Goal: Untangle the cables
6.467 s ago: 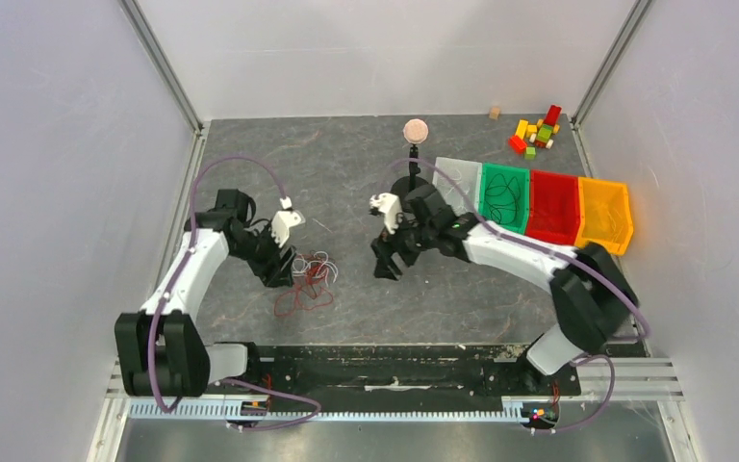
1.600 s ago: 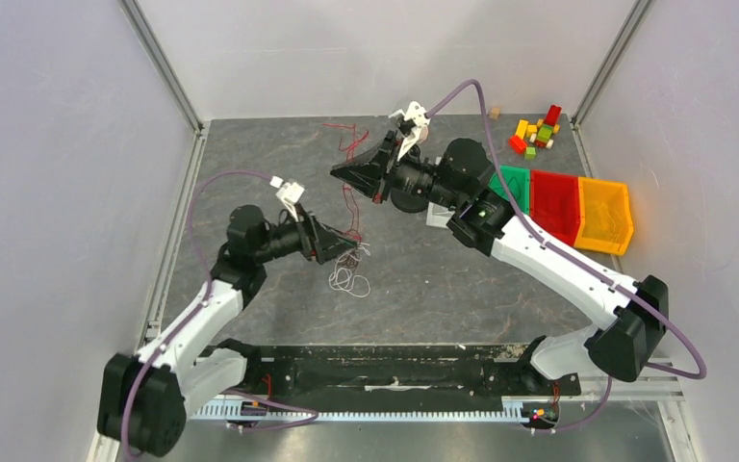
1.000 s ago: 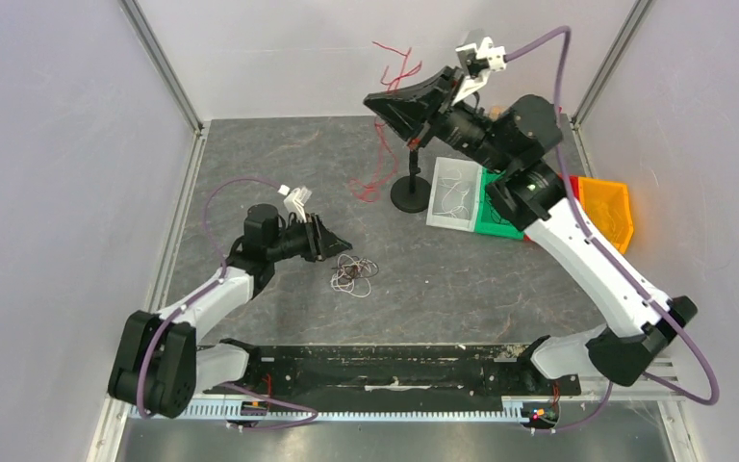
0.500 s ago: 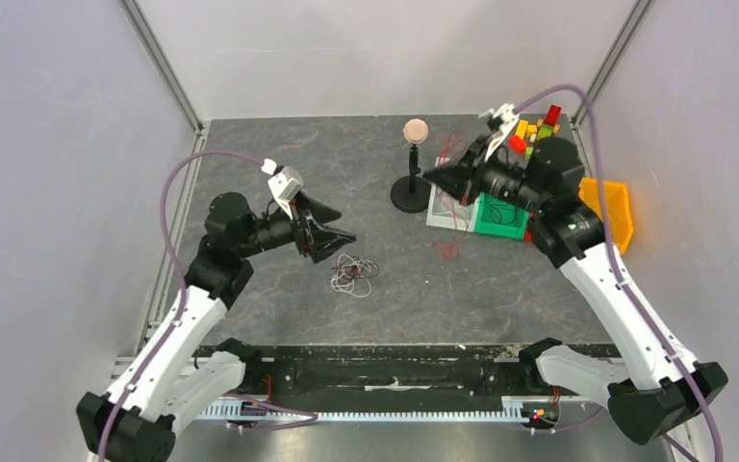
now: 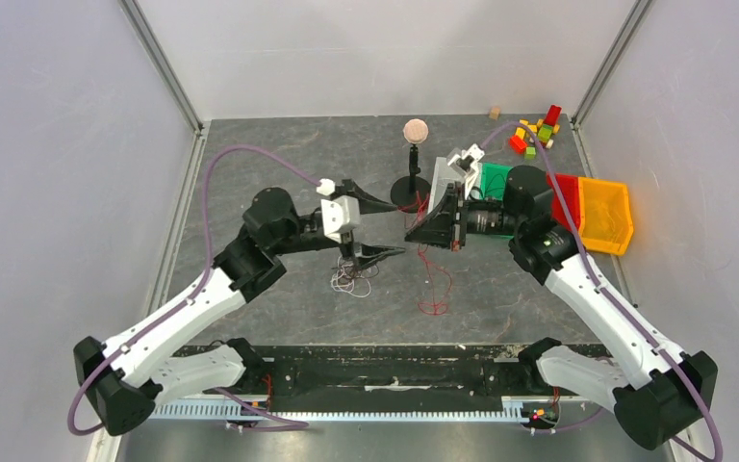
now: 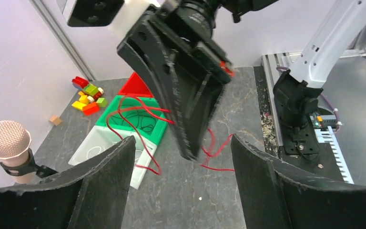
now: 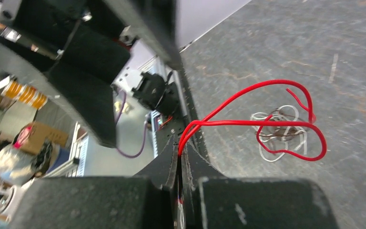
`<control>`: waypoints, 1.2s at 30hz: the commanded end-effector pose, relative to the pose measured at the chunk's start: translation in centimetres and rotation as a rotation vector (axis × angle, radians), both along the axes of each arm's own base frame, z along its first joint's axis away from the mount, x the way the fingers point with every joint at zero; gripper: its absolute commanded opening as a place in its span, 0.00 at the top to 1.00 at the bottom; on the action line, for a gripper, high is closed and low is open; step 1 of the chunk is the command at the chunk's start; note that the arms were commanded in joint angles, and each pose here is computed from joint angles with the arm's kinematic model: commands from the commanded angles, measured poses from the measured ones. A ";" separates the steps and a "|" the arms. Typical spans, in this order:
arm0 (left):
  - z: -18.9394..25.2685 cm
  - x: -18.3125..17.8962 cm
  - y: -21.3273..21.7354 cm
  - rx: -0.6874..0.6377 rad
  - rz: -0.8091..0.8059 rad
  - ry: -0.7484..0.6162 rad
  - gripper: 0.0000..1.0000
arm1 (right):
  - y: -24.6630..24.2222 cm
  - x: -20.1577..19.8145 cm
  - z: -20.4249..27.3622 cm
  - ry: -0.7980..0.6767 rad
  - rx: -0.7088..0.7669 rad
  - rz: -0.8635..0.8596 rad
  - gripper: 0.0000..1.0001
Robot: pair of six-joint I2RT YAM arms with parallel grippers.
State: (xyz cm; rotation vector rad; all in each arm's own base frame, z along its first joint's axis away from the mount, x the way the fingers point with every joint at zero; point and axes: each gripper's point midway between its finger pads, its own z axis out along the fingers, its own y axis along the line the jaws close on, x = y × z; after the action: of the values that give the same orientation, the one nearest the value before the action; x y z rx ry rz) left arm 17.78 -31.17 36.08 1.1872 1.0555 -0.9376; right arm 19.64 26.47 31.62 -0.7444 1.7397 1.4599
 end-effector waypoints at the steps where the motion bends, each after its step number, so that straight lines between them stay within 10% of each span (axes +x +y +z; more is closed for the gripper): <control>1: 3.9 2.5 -1.0 -0.096 0.101 0.022 0.25 | 0.7 -2.7 0.8 -0.094 -0.013 0.127 1.00; 5: 4.2 1.1 -1.9 -0.151 0.029 0.404 0.40 | 0.2 -2.3 -0.5 -0.152 -0.104 0.105 1.00; 10: 2.2 -0.3 -2.4 -0.211 -0.006 0.832 0.34 | -0.3 -1.3 -1.5 -0.205 -0.167 0.043 1.00; 21: -1.5 2.7 -4.0 -0.226 0.135 1.092 0.25 | 0.1 -0.9 -1.5 -0.324 -0.204 0.027 1.00; 36: -0.7 2.3 -4.1 -0.299 0.032 1.170 0.98 | -0.2 -1.0 -2.9 -0.358 -0.240 0.016 1.00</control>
State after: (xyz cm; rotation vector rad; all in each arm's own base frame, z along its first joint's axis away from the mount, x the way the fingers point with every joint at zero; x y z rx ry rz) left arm 20.02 -35.71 32.58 0.3256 1.8362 -1.6554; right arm 18.41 26.58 27.58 -1.0699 1.7110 1.1195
